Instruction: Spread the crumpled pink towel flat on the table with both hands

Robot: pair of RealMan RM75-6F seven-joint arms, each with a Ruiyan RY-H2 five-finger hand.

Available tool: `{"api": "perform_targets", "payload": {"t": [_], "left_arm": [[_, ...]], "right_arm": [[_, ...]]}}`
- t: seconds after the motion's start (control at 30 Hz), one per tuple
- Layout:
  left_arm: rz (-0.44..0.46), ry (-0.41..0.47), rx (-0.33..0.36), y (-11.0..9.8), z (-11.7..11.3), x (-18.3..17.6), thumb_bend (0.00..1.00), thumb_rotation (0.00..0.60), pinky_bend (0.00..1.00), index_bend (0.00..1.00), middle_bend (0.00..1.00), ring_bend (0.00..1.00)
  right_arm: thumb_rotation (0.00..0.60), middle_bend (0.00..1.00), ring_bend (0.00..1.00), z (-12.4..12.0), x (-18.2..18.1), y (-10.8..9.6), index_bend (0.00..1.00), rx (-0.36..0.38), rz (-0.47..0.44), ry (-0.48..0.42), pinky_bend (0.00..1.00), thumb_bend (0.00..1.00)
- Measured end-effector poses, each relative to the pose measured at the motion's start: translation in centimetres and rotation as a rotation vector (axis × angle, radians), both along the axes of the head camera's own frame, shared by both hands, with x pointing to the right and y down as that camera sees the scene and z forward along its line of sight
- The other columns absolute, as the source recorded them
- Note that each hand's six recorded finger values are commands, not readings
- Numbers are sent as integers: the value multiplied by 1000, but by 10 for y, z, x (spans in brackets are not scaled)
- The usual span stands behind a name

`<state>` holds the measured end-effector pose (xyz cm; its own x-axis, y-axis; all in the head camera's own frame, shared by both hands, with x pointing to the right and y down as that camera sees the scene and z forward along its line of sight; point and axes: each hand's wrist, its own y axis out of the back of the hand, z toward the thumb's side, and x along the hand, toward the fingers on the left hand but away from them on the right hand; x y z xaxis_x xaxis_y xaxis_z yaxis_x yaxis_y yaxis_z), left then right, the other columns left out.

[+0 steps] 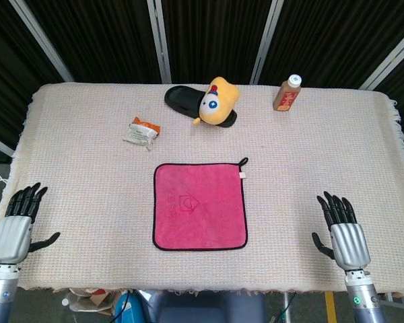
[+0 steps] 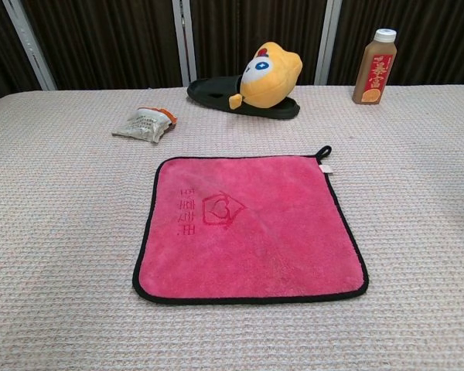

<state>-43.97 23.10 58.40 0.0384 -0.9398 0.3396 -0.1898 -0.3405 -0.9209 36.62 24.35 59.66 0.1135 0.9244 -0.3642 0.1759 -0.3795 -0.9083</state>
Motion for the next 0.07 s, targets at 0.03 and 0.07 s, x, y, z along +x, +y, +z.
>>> {"api": "perform_targets", "payload": {"t": [0.03,0.07], "left_arm": [[-10,0,7,4,-3,-6,66,600,0,0,0,0],[-17,1,10,7,-5,-9,66,600,0,0,0,0]], "right_arm": [[600,0,0,-2,0,1,0,6,-2,0,0,348],[600,0,0,-4,0,2,0,12,-6,-4,0,348]]}}
